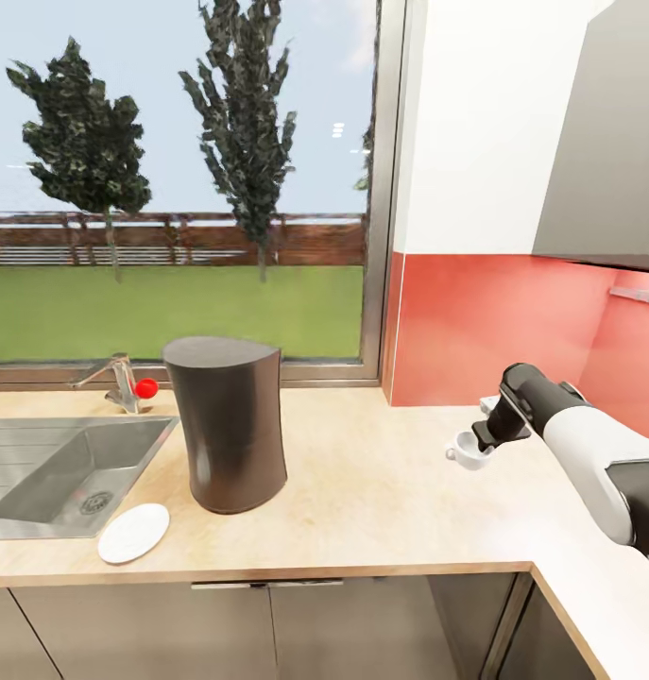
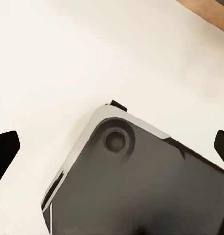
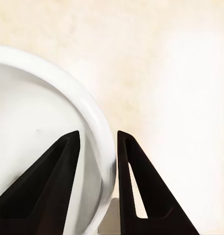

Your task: Set up a coffee station on the kitchen countertop: keep the coffee maker on the countertop, move the bottle of coffee from the kitchen shelf to the counter next to the coffee maker, place a paper coffee filter on top of the coffee maker, put the saucer next to the coffee maker with the coffee cup on the saucer, and place the electric kettle next to the coffee maker.

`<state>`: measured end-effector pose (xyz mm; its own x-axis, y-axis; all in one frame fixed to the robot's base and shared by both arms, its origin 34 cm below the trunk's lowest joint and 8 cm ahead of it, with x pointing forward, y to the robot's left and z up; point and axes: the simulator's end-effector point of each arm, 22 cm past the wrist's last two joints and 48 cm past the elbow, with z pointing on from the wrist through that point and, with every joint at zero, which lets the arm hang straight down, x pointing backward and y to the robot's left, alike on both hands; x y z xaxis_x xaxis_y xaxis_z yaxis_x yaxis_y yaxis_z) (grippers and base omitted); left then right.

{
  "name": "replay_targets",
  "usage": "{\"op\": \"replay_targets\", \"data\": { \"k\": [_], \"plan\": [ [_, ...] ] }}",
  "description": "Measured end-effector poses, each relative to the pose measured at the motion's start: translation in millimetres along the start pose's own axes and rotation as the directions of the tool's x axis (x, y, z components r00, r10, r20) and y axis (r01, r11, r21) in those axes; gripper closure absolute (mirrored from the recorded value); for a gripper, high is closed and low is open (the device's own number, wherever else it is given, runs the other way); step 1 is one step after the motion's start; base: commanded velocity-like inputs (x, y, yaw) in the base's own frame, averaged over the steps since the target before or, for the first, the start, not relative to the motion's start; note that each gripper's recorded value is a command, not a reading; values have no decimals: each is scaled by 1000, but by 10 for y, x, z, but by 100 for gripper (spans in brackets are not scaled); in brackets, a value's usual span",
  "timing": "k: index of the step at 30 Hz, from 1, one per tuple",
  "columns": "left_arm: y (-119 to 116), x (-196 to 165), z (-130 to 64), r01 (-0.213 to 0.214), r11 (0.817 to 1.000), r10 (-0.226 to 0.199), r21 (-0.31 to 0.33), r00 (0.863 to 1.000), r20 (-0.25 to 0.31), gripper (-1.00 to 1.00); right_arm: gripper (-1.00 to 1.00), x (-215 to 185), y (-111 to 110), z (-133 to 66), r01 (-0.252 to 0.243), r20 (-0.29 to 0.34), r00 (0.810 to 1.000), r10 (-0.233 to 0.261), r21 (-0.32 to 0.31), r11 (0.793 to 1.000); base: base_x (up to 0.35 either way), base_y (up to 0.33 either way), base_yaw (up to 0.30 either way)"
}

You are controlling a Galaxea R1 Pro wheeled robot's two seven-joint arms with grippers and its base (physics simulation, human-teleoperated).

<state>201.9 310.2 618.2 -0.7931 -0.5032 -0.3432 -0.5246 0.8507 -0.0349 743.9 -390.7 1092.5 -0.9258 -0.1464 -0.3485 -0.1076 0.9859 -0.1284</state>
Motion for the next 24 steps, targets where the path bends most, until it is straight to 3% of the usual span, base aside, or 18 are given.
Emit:
{"op": "replay_targets", "data": {
  "k": [10,13,17,24],
  "plan": [
    [10,-32,-50,-2,1000,2,1,1000,17,-100,100,3,2,-50,12,-3,1000,-12,8,1000,0,0,0],
    [2,-86,-22,-2,1000,2,-4,1000,30,-100,100,-39,32,39,14,-10,1000,-14,1,1000,-300,103,0],
    [14,-76,-50,-1,1000,1,-1,999,37,-100,100,-15,92,-44,10,1,1000,-10,-23,1000,-274,212,49],
    [17,-71,-51,-1,1000,1,-1,999,36,-100,100,-13,120,-37,10,0,1000,-10,-35,999,-221,249,232]
  ]
}}
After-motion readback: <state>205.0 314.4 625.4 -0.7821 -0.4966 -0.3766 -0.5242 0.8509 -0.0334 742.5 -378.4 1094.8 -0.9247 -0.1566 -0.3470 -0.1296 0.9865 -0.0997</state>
